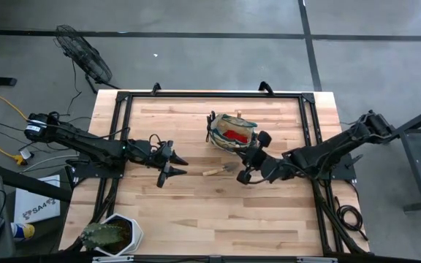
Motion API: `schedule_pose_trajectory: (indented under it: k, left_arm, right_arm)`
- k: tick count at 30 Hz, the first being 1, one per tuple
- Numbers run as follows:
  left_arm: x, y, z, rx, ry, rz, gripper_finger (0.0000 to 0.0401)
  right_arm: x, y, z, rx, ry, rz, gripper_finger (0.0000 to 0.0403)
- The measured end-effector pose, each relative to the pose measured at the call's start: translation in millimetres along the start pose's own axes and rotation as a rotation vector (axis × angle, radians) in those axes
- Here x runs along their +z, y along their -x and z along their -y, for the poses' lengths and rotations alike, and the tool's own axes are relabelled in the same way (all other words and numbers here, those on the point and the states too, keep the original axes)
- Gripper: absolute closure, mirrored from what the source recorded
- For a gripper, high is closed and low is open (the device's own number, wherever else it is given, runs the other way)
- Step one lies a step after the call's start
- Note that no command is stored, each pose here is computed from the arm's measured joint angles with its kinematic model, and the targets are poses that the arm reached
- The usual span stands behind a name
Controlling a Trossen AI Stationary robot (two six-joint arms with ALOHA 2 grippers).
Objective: Pick & Place Garden tools in Gardening bag
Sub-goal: Put the left brown trowel into the gardening bag
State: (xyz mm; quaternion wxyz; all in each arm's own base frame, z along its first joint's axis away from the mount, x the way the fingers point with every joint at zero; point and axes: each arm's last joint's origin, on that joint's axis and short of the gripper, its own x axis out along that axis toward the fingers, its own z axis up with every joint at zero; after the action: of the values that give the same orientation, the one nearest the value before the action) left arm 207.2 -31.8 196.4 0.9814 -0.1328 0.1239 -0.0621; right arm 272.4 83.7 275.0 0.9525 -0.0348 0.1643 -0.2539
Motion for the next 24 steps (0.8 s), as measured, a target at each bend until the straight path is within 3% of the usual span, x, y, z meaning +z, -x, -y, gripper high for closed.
schedule_pose_trajectory:
  k: [9,18,24]
  left_arm:
    - [-1.9,0.0,-0.6,0.006,0.000,-0.020,0.0240]
    - [-1.8,0.0,-0.6,0.006,0.000,-0.018,0.0240]
    - [-1.7,0.0,-0.7,0.011,0.004,-0.016,0.0240]
  right_arm:
    - [-18.1,4.8,11.2,0.004,-0.067,0.138,0.0400]
    - [-43.0,20.8,33.0,0.108,-0.191,0.305,0.0400]
    - [-51.8,21.1,35.2,0.112,-0.229,0.339,0.0400]
